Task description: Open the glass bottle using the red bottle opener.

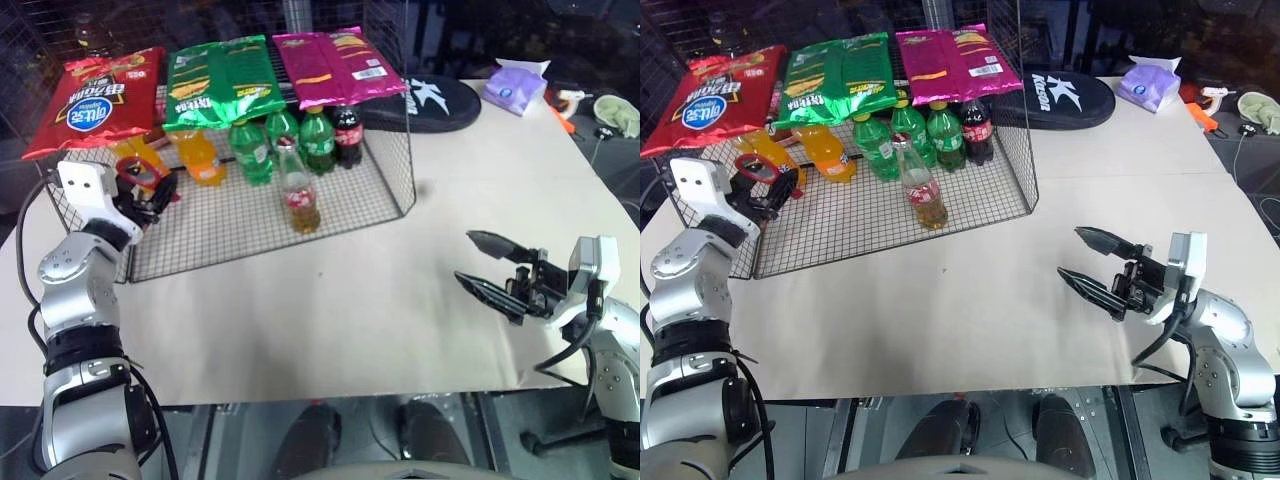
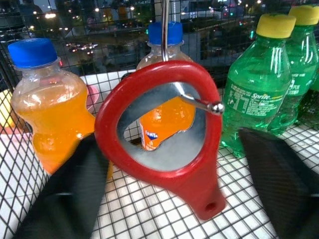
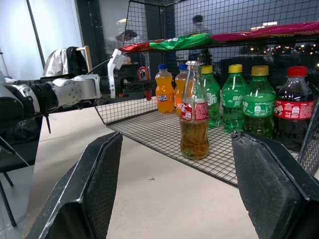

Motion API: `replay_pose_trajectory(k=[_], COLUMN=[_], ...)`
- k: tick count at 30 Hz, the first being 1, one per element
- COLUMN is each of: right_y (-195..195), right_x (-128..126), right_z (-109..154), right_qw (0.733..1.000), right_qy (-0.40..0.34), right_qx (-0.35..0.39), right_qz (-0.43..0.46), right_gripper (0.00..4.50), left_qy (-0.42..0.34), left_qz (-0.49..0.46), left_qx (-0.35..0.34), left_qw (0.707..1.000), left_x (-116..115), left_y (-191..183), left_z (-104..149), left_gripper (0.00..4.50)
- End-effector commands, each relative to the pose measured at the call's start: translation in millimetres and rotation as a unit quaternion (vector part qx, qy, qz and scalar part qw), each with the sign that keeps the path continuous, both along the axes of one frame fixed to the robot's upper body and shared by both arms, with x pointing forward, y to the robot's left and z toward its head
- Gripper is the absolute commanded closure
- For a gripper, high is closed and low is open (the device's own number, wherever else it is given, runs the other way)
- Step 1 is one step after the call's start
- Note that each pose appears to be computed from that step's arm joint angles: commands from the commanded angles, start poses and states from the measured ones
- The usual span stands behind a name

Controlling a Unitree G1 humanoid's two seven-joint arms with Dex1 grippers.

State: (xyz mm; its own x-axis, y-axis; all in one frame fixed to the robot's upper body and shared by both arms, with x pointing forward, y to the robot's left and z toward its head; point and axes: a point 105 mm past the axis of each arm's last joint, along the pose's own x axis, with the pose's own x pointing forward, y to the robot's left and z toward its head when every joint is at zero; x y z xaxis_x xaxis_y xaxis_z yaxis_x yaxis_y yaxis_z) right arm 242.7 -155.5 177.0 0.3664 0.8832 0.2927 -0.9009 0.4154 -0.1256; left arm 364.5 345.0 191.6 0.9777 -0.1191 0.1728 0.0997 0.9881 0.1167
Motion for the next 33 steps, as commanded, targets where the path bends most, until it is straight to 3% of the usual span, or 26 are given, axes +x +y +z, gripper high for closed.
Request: replay_pose_trajectory(k=[1,4,14,19,26,33], right_y=[-4,-4,-4,-5,-5,13], right_x=[-2,-1,2,3,3,10], right_z=[7,6,3,1,0,4], right_qw=[1.000,1.000,1.000,1.000,1.000,0.999], right_qy=[-0.018,-0.017,-0.015,-0.013,-0.012,0.032], right_qx=[0.001,0.001,-0.001,-0.001,-0.001,-0.016], right_qz=[-0.007,-0.007,-0.013,-0.016,-0.019,-0.029], right_gripper=[0.97,0.97,0.97,0.97,0.97,0.97], left_qy=[-0.033,-0.033,-0.066,-0.058,-0.024,0.041], left_qz=[0.002,0.001,-0.082,-0.161,-0.198,-0.333], left_qx=[0.001,-0.001,-0.094,-0.165,-0.203,-0.248], left_qw=[0.999,0.999,0.990,0.971,0.959,0.909], left_x=[-6,-8,-18,-29,-36,-54], left_y=[6,7,-7,-17,-19,-69], left_z=[16,14,27,27,22,13], left_gripper=[3.11,4.48,4.48,4.48,4.48,4.48])
